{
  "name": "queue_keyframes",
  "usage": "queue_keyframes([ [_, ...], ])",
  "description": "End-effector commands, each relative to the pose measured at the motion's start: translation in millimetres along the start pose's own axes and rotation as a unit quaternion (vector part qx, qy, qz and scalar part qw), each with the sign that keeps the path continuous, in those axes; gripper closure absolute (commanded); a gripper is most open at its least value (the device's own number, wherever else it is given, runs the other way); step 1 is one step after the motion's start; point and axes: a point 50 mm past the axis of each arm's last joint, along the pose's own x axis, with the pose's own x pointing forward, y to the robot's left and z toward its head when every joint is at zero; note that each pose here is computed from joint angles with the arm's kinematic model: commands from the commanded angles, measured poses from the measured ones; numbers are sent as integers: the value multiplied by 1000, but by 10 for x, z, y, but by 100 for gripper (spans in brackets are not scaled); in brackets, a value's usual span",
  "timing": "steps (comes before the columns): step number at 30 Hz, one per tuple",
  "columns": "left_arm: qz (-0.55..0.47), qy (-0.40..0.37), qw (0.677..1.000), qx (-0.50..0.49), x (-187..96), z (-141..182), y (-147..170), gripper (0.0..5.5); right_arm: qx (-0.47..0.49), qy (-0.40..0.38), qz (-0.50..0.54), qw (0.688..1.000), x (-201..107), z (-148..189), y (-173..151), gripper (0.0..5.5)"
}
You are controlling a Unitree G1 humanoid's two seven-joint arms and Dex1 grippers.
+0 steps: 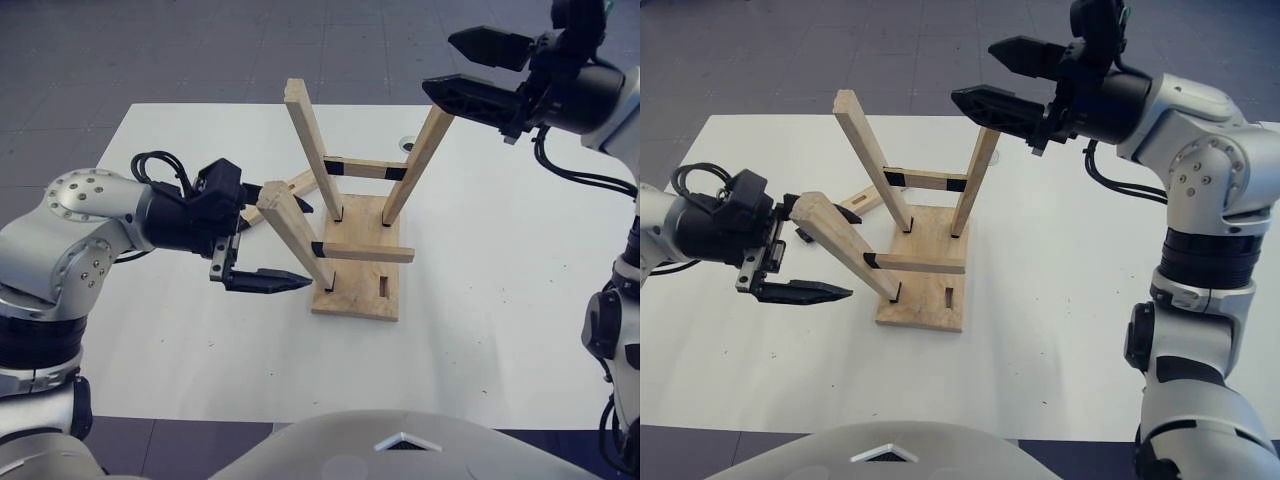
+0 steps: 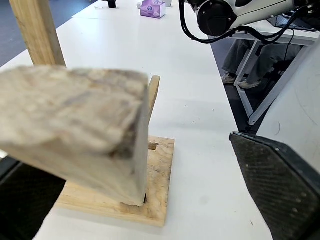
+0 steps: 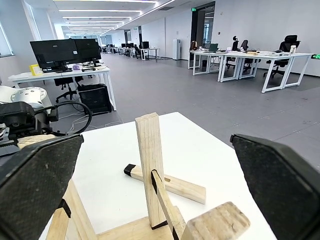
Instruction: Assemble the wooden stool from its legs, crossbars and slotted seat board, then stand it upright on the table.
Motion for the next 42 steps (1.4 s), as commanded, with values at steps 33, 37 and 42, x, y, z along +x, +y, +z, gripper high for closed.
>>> queue_keyframes([
  [33, 69, -194, 978, 31, -215, 996, 122, 2, 2, 0, -23, 1000, -34, -19, -7, 0],
  [37, 81, -309, 947, 44, -130, 1368, -13, 2, 5, -2, -34, 999, -29, -35, -26, 0],
  [42, 95, -306, 946, -50, 134, 998, -219, 34, 8, -3, -34, 999, -30, -38, -24, 0],
])
